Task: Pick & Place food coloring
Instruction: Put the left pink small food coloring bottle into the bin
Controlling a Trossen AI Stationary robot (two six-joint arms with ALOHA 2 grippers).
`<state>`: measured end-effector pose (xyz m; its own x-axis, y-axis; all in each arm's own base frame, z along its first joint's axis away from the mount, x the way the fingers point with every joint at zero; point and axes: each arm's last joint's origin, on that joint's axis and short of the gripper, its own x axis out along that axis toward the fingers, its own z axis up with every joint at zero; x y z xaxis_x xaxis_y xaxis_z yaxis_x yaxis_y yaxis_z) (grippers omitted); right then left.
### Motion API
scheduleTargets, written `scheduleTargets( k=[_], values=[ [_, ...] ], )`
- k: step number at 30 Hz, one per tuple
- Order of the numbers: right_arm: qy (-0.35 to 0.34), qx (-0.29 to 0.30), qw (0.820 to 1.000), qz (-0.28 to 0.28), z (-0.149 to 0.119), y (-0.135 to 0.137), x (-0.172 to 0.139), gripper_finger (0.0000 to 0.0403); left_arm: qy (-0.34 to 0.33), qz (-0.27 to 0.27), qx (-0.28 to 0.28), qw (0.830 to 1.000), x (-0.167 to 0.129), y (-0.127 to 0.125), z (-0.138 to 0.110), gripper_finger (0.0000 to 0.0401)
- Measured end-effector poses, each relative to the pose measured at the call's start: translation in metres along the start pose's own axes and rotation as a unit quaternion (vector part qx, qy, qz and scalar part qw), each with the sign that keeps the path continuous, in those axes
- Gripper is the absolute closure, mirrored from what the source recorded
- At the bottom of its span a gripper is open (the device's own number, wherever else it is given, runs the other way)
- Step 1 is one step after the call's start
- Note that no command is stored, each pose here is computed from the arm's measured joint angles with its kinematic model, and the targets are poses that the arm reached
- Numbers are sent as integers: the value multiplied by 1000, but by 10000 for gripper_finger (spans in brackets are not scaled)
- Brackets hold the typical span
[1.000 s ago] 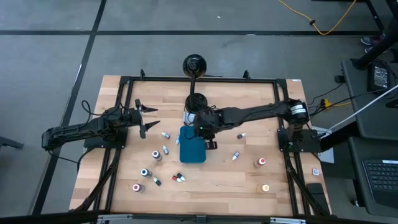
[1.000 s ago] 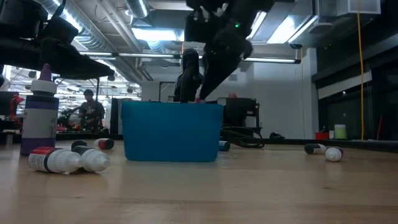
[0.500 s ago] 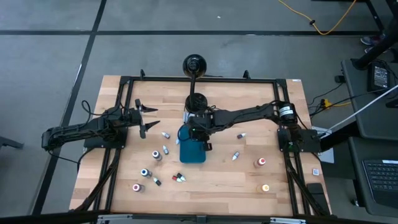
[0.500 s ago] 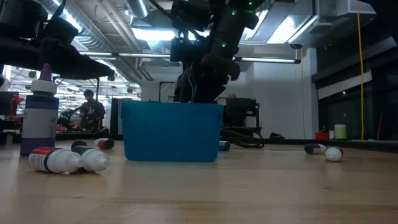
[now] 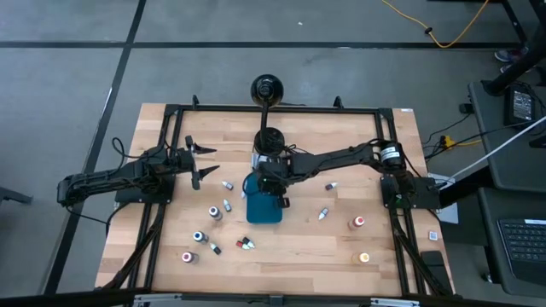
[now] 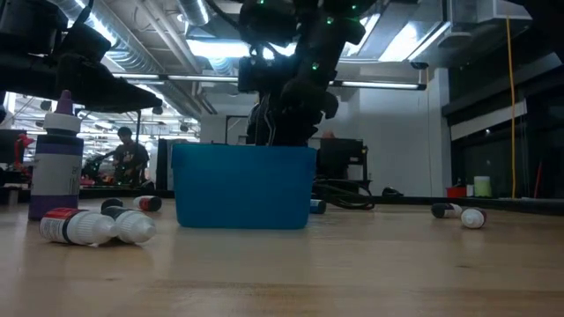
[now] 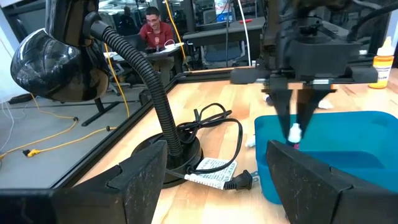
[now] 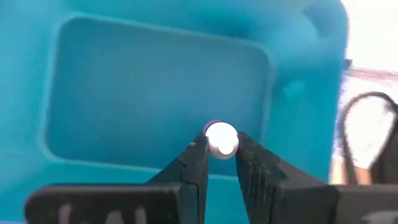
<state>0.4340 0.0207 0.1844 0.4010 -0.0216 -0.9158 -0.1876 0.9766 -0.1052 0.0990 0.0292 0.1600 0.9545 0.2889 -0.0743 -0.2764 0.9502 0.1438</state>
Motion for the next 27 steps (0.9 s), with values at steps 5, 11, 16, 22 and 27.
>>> scheduleTargets(
  k=[5, 11, 16, 22, 27],
  values=[
    [-4, -21, 1000, 17, 3, 22, -1, 330, 0, 0, 0, 1000, 0, 0, 0, 132],
    [-6, -29, 999, 25, 6, 44, -3, 330, 0, 0, 0, 1000, 0, 0, 0, 132],
    [-7, -34, 999, 33, 7, 61, -4, 330, 0, 0, 0, 1000, 0, 0, 0, 132],
    [-7, -38, 998, 39, 7, 76, -6, 330, 0, 0, 0, 1000, 0, 0, 0, 132],
    [-6, -45, 998, 43, 6, 83, -7, 330, 0, 0, 0, 1000, 0, 0, 0, 132]
  ],
)
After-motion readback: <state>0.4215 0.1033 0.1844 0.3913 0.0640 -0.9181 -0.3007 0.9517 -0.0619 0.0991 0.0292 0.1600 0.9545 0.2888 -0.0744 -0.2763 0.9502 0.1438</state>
